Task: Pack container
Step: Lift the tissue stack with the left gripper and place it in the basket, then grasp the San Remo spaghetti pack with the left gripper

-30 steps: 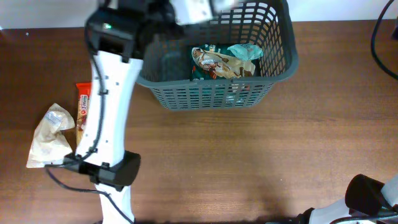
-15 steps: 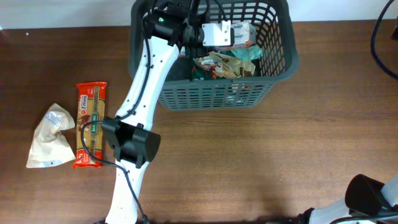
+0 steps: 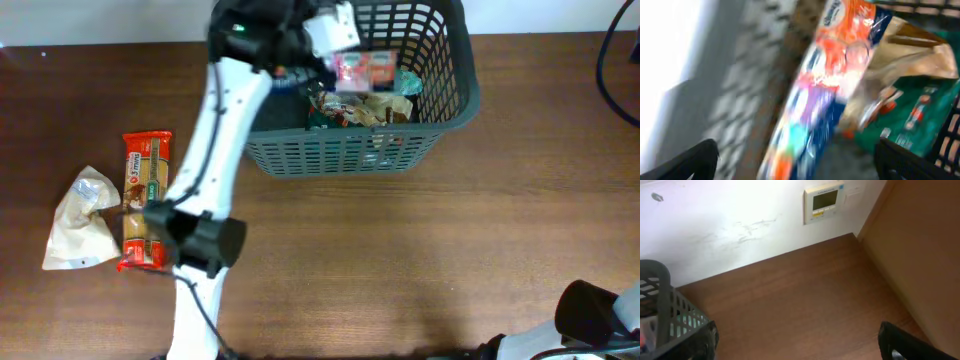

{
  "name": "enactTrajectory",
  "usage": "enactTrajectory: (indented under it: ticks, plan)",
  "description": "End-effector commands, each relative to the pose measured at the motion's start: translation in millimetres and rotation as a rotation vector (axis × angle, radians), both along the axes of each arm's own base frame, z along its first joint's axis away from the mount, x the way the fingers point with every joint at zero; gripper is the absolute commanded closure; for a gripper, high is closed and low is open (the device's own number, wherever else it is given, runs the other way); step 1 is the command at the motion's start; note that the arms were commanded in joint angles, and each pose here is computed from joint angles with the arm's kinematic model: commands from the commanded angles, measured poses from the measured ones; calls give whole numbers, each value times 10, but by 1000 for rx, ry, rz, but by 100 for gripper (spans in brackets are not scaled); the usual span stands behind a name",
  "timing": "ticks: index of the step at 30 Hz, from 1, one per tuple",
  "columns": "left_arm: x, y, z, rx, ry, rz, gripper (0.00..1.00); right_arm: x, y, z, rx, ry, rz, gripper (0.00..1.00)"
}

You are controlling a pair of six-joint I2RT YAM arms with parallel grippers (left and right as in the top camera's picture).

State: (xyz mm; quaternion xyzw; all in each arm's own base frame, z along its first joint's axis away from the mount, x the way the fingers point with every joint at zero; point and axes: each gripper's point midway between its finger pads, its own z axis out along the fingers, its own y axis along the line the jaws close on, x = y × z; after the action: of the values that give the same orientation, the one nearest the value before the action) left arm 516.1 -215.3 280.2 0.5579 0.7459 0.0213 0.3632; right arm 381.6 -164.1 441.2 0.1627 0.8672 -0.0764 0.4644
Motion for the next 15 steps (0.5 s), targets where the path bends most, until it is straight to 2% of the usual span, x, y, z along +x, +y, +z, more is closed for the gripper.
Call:
enactTrajectory:
  ticks: [1,5,7,8,12,15]
  plan:
    - [-314,685,1102,-83,-171,208,7,15,-8,-22,12,0,-3,1]
    - [-641,1306,1583,-133,-229,355,7,15,-8,-22,12,1,-3,1]
    - [-763,1631,1644,-115,-235,433,7,15,-9,-21,12,0,-3,1]
    - [-857,1925,1622,-106,-220,522,7,15,-9,-21,12,0,-3,1]
    - [-1109,2627,1154,-95,-64,747,8,15,-9,-21,12,0,-3,1]
    - [-1298,3031,503,-115,134,930,11,15,-9,-21,12,0,-3,1]
